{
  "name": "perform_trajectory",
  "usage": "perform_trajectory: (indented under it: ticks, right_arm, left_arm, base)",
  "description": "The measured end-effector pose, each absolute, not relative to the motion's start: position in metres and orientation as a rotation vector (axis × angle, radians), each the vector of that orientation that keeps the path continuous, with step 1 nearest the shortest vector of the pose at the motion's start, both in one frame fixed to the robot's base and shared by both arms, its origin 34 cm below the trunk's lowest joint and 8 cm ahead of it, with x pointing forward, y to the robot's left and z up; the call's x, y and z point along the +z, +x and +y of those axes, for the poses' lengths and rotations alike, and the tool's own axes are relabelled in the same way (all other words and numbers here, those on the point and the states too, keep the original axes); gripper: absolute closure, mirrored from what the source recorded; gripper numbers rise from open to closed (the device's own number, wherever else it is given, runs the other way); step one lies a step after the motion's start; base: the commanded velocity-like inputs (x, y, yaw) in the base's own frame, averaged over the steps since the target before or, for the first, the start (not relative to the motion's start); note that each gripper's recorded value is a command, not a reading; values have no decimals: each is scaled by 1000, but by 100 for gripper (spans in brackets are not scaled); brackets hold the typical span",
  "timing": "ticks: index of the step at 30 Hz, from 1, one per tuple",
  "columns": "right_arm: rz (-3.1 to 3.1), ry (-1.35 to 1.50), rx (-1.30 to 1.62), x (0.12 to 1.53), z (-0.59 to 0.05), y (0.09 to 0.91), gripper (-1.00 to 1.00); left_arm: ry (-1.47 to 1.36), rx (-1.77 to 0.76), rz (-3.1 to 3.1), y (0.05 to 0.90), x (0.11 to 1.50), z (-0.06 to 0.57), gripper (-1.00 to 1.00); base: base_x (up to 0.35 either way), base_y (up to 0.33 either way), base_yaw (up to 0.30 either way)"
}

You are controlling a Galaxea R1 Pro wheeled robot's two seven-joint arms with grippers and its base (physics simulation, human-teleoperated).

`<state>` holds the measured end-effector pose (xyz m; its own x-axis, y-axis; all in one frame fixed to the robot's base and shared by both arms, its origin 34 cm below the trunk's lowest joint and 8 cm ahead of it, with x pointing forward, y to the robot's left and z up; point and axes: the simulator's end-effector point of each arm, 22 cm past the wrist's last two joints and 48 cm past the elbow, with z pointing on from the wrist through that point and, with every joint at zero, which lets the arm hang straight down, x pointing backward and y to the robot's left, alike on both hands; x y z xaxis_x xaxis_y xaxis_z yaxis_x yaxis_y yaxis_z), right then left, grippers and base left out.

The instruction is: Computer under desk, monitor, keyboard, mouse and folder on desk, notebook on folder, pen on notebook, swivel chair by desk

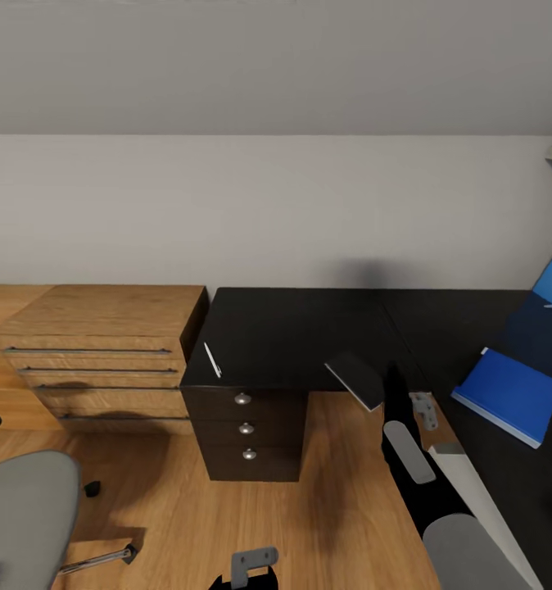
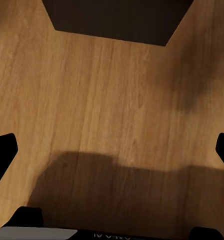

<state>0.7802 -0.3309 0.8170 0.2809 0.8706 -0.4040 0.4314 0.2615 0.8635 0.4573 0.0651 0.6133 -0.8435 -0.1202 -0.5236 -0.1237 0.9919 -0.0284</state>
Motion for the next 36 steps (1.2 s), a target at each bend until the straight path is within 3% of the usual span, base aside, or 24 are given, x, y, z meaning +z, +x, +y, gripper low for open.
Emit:
perform_trajectory:
  ticks: [36]
  right_arm:
    - [1495, 1318, 531, 734, -314, 776, -100]
  left_arm:
    - [-158, 16, 2595, 450, 548, 65, -100]
  base:
    - [0, 0, 0]
